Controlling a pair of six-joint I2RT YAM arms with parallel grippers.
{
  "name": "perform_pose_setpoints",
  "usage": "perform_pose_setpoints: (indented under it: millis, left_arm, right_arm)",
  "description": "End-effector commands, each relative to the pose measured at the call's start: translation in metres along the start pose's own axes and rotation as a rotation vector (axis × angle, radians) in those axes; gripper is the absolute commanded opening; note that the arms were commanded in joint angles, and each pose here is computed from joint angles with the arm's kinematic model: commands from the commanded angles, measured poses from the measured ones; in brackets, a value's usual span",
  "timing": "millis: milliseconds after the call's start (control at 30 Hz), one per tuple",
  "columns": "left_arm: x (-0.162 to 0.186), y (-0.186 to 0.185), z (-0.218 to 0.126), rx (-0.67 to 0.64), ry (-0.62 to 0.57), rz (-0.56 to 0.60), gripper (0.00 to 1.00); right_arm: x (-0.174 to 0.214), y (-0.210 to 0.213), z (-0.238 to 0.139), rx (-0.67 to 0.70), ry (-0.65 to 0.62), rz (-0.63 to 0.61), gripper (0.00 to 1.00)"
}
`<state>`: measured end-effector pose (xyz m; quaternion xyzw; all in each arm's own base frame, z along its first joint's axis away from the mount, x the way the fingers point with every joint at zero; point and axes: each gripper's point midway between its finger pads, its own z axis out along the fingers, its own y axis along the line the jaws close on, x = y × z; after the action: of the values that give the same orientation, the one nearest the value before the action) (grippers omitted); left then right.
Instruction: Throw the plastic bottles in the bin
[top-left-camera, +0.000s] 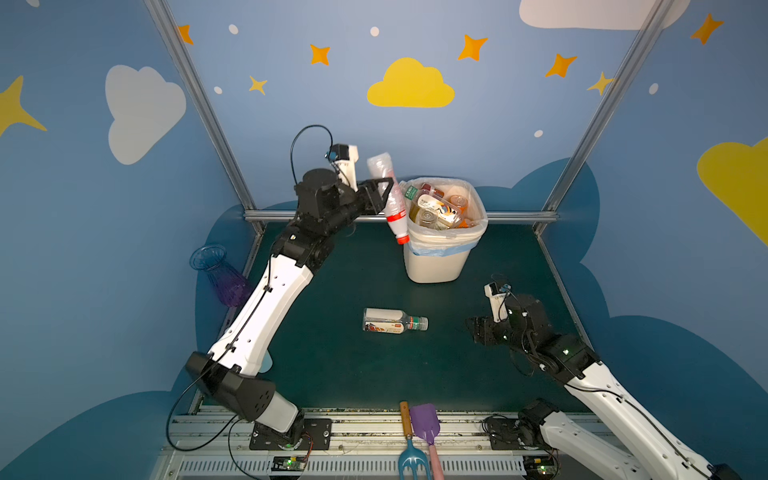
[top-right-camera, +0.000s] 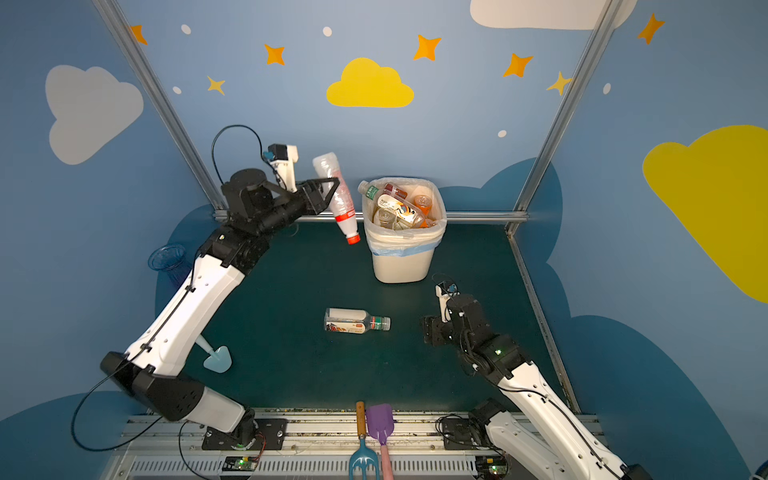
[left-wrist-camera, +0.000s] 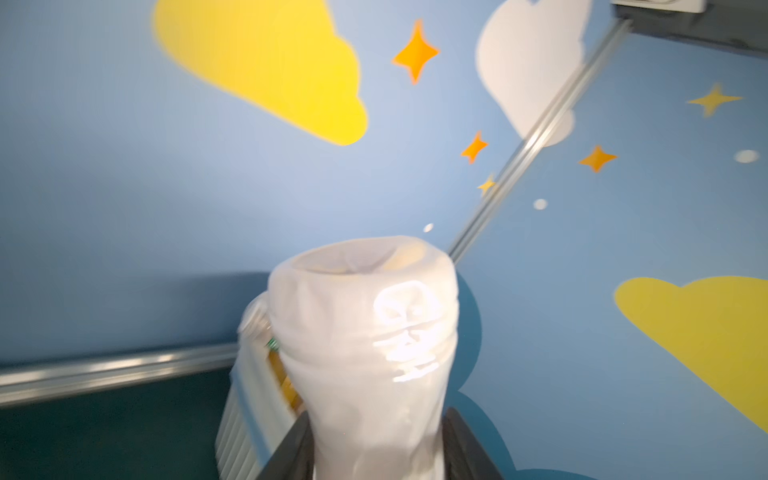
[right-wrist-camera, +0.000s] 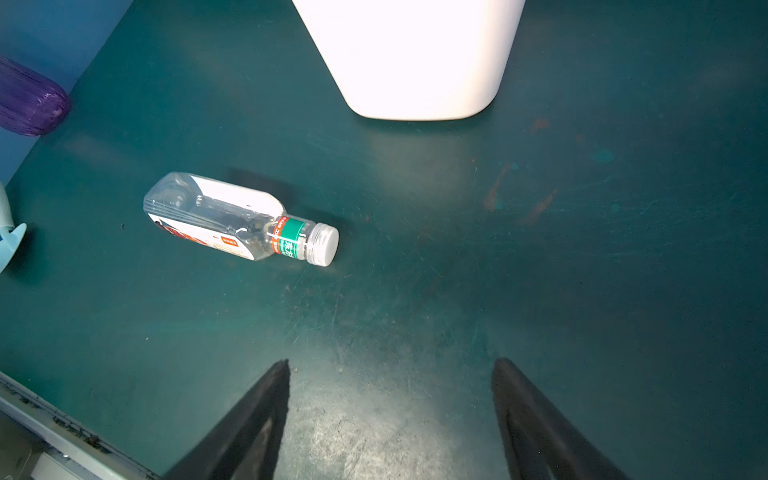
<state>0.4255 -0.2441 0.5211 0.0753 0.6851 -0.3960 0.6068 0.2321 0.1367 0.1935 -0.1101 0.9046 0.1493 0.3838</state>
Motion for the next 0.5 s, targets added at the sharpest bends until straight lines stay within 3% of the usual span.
perform_pose_setpoints:
  millis: [0,67,133,200,233,367,467]
  left_arm:
    - [0.026,-0.006,0.068,0.106,0.063,0.098,0.47]
    - [0.030,-0.007,0.105,0.142,0.061,0.131,0.51]
    - [0.038,0.004,0.141,0.160,0.020,0.157,0.73]
    - [0.049,0.020,0.163,0.171,-0.044,0.168,0.87]
    - [0.049,0.027,0.169,0.180,-0.083,0.153,0.98]
    - [0.077,0.042,0.190,0.222,-0.055,0.054,0.99]
    - [0.095,0.029,0.190,0.219,0.000,0.073,0.99]
  right_arm:
    - [-0.020,0.003,-0.004,-0.001,-0.037,-0.016,0.77]
    - [-0.024,0.005,-0.002,-0.007,-0.032,-0.027,0.77]
    - [-0.026,0.006,0.001,-0.005,-0.024,-0.042,0.77]
    - [-0.026,0.004,0.004,0.002,-0.015,-0.052,0.77]
    - [-0.026,0.003,0.005,0.009,-0.009,-0.051,0.77]
    - [-0.025,-0.003,0.009,0.030,-0.004,-0.070,0.77]
    - [-0.033,-0.012,0.007,0.063,-0.029,-0.065,0.77]
